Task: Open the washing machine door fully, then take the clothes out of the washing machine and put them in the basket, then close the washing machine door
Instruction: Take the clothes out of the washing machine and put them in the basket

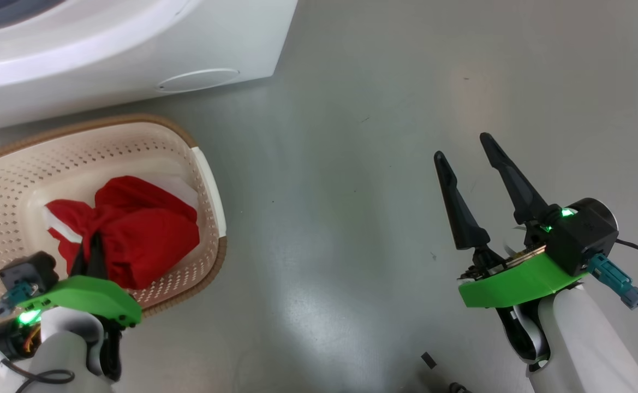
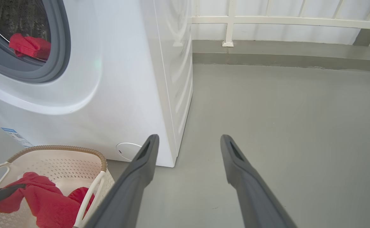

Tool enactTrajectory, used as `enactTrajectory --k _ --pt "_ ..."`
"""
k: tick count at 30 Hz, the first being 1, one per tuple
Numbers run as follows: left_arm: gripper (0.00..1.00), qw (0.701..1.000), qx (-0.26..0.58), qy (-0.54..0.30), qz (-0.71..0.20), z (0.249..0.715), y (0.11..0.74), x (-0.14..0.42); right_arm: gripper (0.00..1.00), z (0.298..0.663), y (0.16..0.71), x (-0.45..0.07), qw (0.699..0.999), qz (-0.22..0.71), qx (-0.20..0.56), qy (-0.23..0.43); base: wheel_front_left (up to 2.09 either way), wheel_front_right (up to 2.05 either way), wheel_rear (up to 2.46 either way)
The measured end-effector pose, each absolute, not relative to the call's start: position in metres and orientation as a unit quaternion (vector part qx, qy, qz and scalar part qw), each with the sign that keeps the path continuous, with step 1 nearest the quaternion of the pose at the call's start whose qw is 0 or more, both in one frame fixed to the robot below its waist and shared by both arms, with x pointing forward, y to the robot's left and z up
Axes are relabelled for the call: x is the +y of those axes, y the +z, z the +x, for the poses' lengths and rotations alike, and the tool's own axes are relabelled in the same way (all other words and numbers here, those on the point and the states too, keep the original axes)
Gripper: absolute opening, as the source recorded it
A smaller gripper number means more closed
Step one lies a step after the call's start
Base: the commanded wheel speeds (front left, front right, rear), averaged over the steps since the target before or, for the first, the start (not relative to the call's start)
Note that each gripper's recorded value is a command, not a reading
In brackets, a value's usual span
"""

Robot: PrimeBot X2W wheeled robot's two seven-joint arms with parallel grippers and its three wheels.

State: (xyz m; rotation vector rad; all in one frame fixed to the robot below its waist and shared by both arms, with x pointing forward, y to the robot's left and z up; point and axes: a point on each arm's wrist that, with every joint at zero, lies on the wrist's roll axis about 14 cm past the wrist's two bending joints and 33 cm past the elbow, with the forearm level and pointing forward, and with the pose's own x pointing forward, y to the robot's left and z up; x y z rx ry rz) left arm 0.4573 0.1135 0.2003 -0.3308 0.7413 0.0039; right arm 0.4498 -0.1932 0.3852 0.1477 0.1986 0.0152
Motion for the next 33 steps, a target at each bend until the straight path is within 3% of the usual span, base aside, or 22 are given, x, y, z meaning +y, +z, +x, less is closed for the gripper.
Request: enactTrajectory --k 2,5,6,7,22,33 --pt "0.0 0.918 0.363 0.004 -0.161 0.459 0.199 0.114 1.0 0.45 0.383 -0.192 0.992 0.074 0.101 0.008 0.0 0.0 0.0" --pt "0.43 0.917 0.363 0.007 -0.166 0.462 0.198 0.115 1.0 0.45 0.383 -0.191 0.992 0.078 0.101 0.009 0.0 0.0 0.0" --pt "0.9 0.916 0.365 0.011 -0.168 0.462 0.198 0.117 1.0 0.45 0.383 -0.19 0.992 0.079 0.101 0.011 0.0 0.0 0.0" --pt "1.0 0.916 0.365 0.012 -0.167 0.462 0.198 0.118 1.0 0.45 0.384 -0.19 0.992 0.079 0.1 0.011 0.0 0.0 0.0" --pt "1.0 0.935 0.314 0.015 -0.162 0.471 0.246 0.126 1.0 0.446 0.412 -0.179 0.993 0.085 0.073 0.027 0.0 0.0 0.0" --pt "1.0 0.971 0.199 -0.004 -0.136 0.475 0.331 0.141 1.0 0.419 0.426 -0.173 0.993 0.091 0.069 0.03 0.0 0.0 0.0"
